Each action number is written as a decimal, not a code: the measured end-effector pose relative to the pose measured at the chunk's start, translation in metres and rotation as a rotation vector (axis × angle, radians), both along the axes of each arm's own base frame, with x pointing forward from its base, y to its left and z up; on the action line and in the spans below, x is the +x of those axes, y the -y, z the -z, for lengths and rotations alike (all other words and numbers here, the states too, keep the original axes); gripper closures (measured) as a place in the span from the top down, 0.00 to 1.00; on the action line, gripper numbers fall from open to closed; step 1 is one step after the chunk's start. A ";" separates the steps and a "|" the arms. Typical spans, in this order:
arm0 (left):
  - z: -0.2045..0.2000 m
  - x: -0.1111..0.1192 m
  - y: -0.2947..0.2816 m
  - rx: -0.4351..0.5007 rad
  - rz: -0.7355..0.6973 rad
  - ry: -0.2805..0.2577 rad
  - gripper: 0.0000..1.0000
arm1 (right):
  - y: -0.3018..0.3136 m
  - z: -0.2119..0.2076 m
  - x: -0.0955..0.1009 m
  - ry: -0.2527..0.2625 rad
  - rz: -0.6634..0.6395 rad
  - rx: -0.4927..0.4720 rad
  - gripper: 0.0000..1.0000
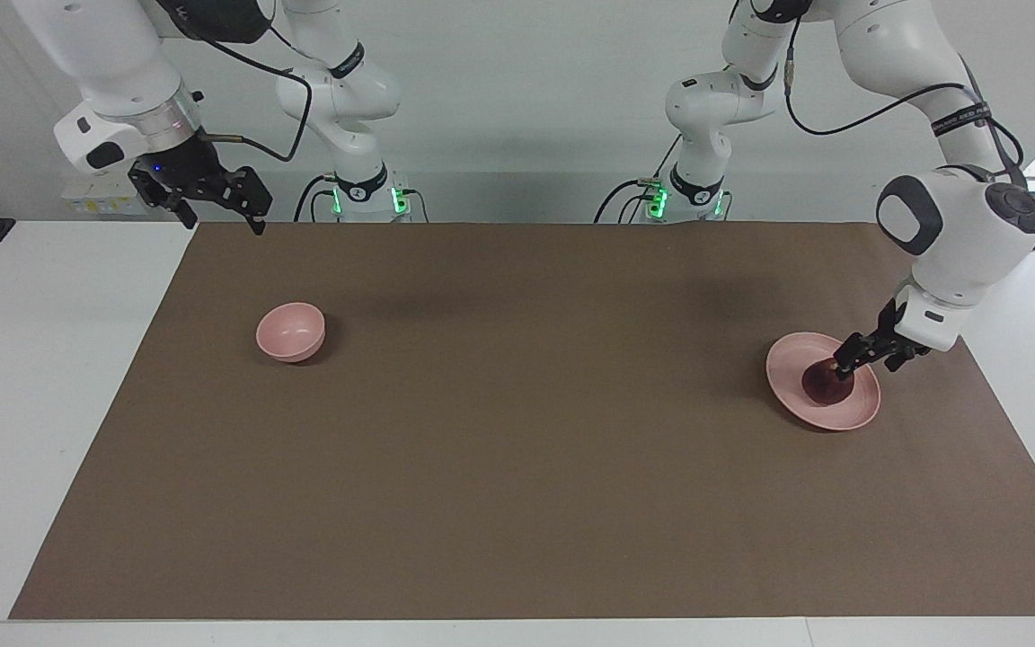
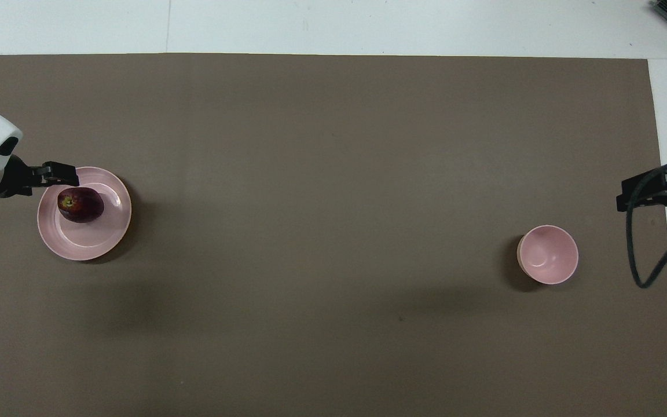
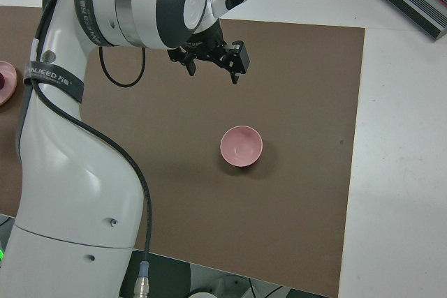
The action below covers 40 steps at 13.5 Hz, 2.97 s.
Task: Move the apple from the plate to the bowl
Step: 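Reach the left gripper down to the apple on the pink plate and grasp it, then lift the apple with the left gripper while the right gripper moves inward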
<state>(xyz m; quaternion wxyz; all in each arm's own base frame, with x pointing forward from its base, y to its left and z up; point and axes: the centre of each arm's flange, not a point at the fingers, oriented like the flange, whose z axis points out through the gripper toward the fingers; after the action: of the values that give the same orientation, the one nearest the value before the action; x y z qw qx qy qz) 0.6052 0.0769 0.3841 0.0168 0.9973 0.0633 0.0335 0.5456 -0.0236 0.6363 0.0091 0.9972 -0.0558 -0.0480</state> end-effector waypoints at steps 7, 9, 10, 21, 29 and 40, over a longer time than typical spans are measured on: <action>0.044 -0.016 0.010 -0.005 0.012 -0.031 1.00 | -0.003 0.000 0.000 0.000 -0.006 0.000 1.00; 0.047 -0.016 0.010 -0.004 0.012 -0.022 1.00 | -0.004 0.000 0.000 0.000 -0.008 0.000 1.00; 0.049 -0.017 0.010 -0.004 0.012 -0.022 1.00 | -0.005 0.000 0.000 0.000 -0.009 0.000 1.00; 0.061 -0.018 0.011 -0.004 0.014 -0.020 0.78 | -0.008 0.000 0.000 0.000 -0.014 0.000 1.00; 0.059 -0.018 0.014 -0.004 0.025 -0.016 0.67 | -0.008 0.000 0.000 -0.001 -0.014 0.000 1.00; -0.015 -0.003 0.033 -0.139 -0.024 0.032 0.67 | -0.008 0.001 0.000 -0.002 -0.014 0.000 1.00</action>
<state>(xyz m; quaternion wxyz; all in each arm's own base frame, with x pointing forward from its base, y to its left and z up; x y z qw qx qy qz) 0.6020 0.0440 0.3991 0.0865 0.9922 0.0774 0.0451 0.5459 -0.0159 0.6355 0.0094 0.9976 -0.0488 -0.0487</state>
